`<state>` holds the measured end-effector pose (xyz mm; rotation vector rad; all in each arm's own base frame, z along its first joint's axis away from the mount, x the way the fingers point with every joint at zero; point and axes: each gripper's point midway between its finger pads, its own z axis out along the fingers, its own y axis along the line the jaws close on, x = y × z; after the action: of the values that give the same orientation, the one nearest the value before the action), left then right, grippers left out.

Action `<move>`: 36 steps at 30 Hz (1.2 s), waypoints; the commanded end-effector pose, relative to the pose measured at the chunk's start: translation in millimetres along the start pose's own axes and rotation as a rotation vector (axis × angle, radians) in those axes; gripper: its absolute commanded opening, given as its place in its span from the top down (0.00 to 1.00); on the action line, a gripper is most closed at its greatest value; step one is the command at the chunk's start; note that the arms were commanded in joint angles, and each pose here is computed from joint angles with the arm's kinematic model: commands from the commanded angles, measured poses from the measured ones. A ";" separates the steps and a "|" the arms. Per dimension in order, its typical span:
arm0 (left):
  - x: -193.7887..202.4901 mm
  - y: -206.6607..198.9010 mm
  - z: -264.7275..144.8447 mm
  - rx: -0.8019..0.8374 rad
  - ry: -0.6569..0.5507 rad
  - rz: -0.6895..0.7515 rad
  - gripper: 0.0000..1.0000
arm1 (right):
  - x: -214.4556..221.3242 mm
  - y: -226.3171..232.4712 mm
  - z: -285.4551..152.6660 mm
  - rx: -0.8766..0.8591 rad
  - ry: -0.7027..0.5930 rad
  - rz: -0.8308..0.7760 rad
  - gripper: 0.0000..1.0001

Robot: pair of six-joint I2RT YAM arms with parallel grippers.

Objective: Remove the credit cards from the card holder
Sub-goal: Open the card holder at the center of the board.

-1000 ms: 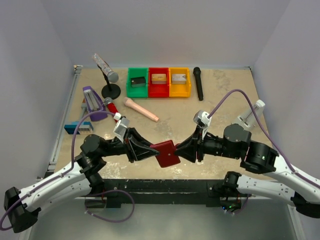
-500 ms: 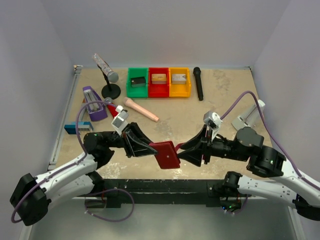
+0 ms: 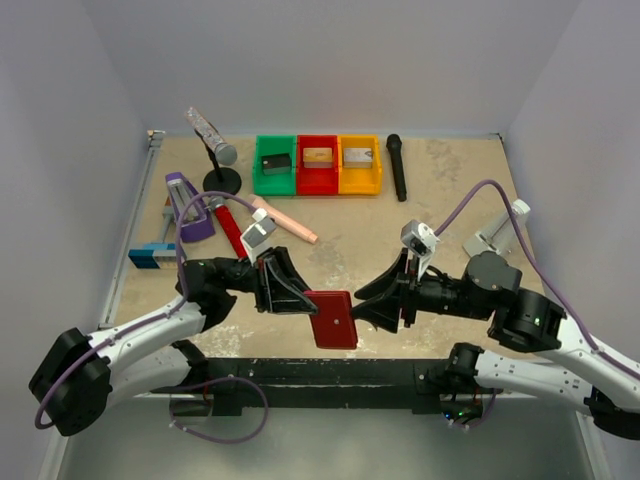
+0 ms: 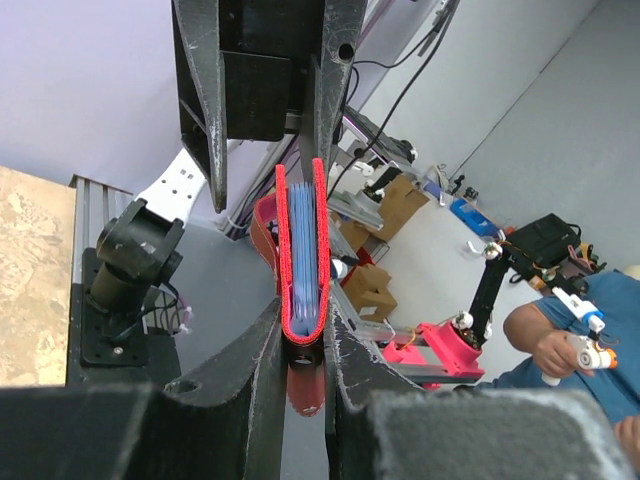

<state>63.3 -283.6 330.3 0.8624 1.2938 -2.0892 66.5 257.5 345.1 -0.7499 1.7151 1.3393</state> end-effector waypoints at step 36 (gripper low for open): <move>-23.0 -62.4 0.1 0.203 -0.067 0.307 1.00 | 6.0 11.1 13.7 -0.112 0.017 0.060 0.45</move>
<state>54.7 -276.9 336.2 0.9010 1.2663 -2.0920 64.9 266.4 331.1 -0.7293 1.7438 1.4203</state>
